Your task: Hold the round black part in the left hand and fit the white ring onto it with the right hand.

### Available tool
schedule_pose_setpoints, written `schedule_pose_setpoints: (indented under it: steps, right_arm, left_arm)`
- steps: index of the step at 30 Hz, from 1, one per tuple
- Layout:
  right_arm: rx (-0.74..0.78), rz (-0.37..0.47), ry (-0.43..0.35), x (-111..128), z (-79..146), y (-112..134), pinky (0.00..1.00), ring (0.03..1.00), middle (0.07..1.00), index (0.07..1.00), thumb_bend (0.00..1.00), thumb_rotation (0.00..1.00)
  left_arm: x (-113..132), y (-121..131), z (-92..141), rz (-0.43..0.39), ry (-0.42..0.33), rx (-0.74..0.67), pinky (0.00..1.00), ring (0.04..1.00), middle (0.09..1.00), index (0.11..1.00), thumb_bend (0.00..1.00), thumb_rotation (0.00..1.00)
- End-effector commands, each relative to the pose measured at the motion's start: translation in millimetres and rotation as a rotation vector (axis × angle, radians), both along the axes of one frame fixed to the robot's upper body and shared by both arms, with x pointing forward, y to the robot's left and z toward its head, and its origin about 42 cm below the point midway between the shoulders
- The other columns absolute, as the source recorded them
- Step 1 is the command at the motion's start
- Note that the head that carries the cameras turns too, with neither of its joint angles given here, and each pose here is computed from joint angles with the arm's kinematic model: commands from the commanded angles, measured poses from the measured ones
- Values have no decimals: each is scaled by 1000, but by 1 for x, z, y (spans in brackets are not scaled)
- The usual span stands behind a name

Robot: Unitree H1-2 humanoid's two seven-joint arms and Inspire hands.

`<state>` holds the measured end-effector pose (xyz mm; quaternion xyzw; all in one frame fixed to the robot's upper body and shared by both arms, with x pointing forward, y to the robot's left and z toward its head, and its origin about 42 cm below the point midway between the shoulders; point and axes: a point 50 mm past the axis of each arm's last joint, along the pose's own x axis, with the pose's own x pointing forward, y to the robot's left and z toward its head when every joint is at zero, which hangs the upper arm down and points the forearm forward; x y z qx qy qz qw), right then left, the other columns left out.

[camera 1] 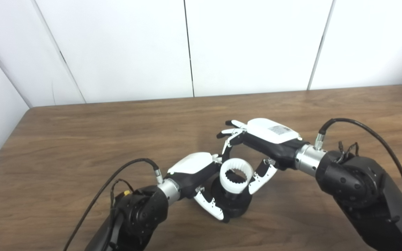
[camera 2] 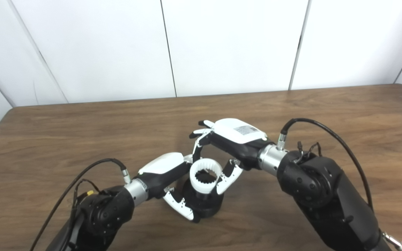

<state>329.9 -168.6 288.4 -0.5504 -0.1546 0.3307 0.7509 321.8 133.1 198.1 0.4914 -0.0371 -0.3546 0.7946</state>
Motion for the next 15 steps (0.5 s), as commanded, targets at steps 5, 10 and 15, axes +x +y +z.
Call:
schedule_pose_setpoints:
  steps: [5,10,15]
  right_arm:
    - [-5,25,-62,0,12,5,935,1000,899,490,525,150]
    - [-27,26,-53,-1,12,7,948,1000,901,491,525,150]
    - [-34,31,-47,-2,6,7,942,1000,894,490,525,149]
  left_arm:
    - [8,-1,21,-11,-90,-17,939,1000,962,692,916,258]
    - [7,-3,21,-14,-98,-22,951,1000,958,687,918,254]
    - [6,-4,23,-12,-93,-21,943,1000,964,696,914,252]
